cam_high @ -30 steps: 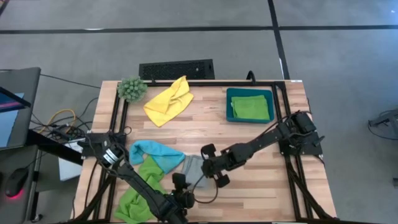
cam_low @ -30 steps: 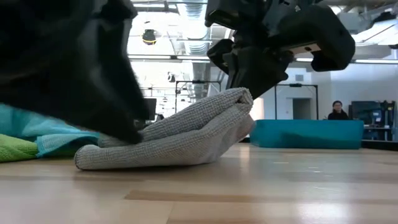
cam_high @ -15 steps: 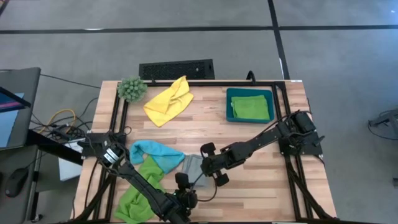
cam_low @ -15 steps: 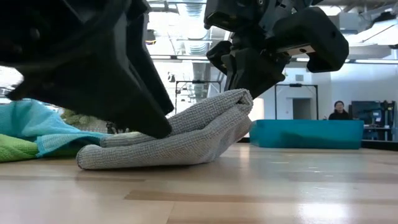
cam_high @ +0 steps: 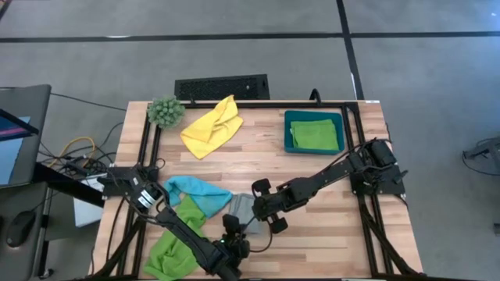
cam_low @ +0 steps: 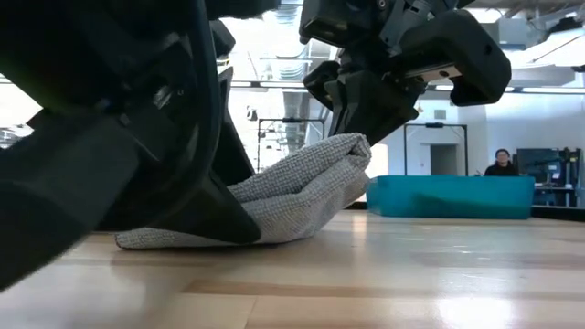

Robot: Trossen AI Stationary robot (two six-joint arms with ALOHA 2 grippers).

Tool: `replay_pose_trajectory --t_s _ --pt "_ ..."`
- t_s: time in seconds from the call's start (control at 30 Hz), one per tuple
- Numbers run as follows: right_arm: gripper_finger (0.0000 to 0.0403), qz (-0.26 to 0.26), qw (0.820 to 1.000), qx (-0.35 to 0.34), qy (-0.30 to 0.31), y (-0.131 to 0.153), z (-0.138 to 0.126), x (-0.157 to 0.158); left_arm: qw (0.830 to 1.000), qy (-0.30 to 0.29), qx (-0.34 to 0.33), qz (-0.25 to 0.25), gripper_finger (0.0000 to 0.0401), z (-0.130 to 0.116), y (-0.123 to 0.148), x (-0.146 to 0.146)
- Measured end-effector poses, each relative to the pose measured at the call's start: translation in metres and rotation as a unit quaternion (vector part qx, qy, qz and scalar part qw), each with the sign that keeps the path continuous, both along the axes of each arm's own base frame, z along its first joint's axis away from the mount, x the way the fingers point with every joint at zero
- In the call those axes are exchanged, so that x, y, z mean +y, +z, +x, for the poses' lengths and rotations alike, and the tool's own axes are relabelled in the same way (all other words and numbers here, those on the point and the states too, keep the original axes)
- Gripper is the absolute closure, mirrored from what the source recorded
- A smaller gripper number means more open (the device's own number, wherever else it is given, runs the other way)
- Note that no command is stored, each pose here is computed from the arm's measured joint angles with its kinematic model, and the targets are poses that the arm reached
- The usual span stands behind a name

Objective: Fold microfiber towels
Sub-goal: Fold the dark white microfiber cloth

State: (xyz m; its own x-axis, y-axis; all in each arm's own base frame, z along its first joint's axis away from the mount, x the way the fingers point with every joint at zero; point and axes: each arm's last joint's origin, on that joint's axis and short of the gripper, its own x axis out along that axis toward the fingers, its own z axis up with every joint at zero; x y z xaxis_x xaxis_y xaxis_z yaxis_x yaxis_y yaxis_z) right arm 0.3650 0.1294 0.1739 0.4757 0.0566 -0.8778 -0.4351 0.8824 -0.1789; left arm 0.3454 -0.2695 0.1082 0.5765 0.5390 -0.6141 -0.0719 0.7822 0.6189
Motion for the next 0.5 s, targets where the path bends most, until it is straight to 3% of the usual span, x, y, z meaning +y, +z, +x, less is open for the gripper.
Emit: replay_pose_trajectory --t_s 0.27,0.37,0.5 --pt "0.04 0.005 1.0 0.001 -0.006 0.0 0.0 0.0 1.0 0.014 0.001 0.018 0.0256 0.008 -0.003 0.011" --pt "0.04 0.006 1.0 0.001 -0.006 0.0 0.0 0.0 0.999 0.018 0.015 0.021 0.0297 0.009 -0.002 0.015" --pt "0.0398 0.008 1.0 0.001 -0.01 0.0 0.0 0.0 0.998 0.022 0.051 0.0 0.038 0.01 -0.003 0.021"
